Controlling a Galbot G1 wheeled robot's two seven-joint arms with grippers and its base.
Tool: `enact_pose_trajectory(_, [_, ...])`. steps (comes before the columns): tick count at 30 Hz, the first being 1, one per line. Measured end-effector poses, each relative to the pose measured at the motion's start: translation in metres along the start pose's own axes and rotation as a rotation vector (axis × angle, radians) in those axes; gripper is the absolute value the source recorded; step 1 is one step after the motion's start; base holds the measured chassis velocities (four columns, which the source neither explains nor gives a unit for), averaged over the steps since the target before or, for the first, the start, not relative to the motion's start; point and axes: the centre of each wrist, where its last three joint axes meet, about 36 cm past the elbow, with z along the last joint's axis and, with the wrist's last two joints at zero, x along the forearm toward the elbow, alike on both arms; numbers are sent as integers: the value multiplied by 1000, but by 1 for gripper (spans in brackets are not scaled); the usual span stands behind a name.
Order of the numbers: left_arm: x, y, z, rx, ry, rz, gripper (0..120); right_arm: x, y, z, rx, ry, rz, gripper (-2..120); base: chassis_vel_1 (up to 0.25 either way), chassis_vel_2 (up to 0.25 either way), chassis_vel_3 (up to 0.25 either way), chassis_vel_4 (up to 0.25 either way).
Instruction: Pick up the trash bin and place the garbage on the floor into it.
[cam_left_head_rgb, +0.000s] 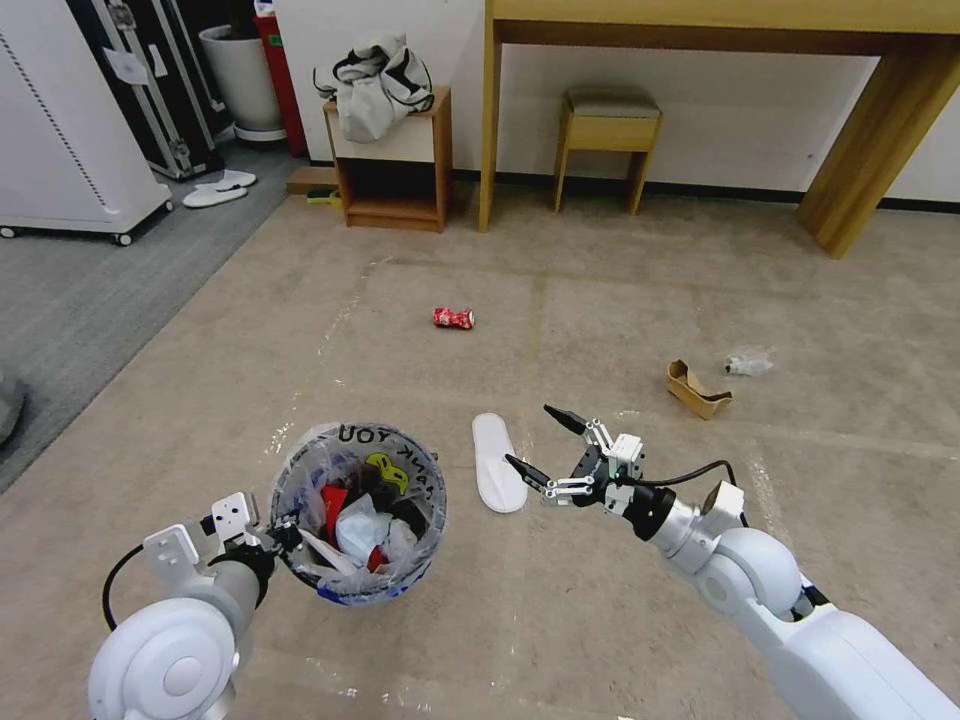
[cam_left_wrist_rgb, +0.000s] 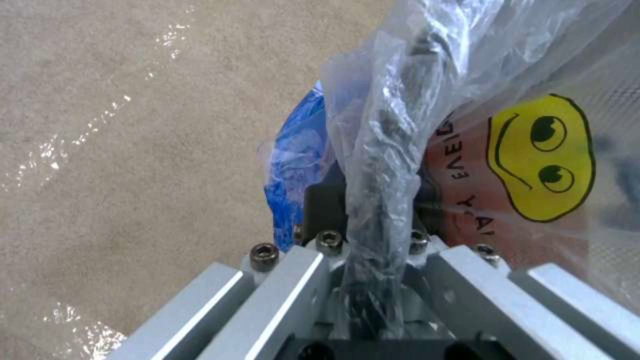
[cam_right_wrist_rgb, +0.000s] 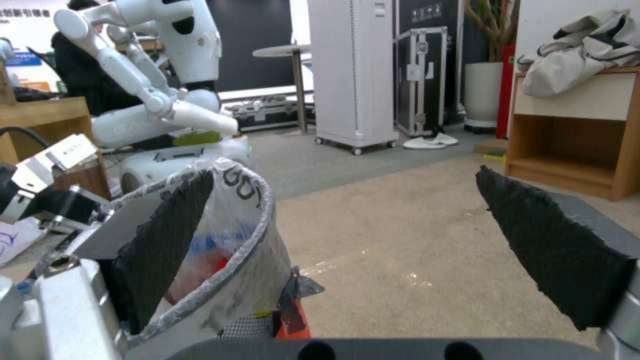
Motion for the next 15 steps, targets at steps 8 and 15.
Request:
enact_pose_trajectory(8, [-1,1,0,-1,-2,-6,0,-1,-4,-3,-8,18,-19,100,0,0,0,0])
enact_pose_trajectory(15, [-2,1,0,-1,-5,-9,0,0,-6,-1,-29,7,-34,100,0,0,0,0])
